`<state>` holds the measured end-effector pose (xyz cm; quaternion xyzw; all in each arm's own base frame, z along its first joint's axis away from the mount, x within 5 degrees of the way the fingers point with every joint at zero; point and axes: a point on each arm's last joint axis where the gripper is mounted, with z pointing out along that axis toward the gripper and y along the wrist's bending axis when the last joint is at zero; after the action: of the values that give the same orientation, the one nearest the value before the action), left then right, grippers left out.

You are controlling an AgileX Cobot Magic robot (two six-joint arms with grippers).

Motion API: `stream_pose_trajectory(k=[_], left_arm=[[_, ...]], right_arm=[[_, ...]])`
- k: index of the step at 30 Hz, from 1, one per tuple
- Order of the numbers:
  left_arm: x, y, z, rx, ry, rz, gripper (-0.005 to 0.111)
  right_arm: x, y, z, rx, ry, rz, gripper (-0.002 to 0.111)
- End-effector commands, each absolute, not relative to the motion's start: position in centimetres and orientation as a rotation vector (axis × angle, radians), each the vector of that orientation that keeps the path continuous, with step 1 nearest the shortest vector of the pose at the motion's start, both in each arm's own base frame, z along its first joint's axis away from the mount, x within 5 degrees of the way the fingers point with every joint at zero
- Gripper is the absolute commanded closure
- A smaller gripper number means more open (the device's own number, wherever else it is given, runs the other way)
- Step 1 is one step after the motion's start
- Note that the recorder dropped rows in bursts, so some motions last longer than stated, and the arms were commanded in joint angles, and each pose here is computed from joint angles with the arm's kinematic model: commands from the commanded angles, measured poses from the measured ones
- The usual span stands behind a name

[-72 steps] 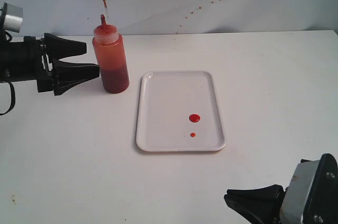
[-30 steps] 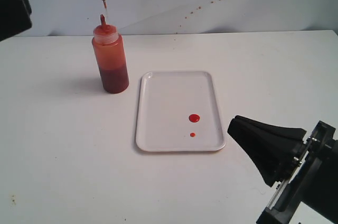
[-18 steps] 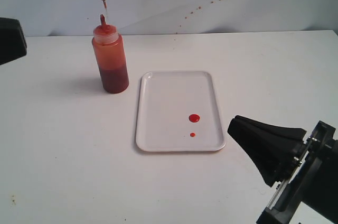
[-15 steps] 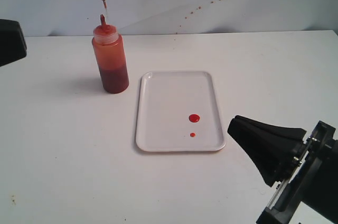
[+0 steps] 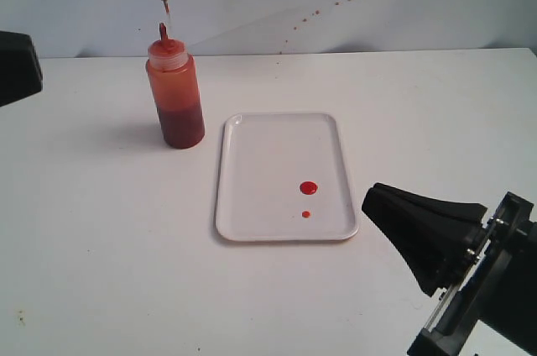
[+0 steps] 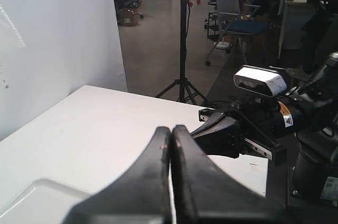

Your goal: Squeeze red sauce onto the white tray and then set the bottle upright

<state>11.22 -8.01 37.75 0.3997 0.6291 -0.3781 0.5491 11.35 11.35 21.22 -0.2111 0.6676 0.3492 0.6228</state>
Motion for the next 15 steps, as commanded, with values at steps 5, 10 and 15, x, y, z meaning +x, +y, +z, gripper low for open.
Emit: stream_pose_trajectory(k=[5,10,15], left_arm=[[10.2,-8.1,38.0,0.956,1.465,-0.890,0.107],[4.3,-8.3,39.6,1.027,1.280,-0.753,0.107],[-2.1,-8.5,39.6,1.055,1.140,-0.626,0.107]], right_arm=[[11.3,11.3,21.4,-0.481,1.515,0.806,0.108],[11.3,11.3,21.4,-0.481,1.515,0.806,0.108],[11.3,11.3,21.4,-0.481,1.515,0.806,0.108]])
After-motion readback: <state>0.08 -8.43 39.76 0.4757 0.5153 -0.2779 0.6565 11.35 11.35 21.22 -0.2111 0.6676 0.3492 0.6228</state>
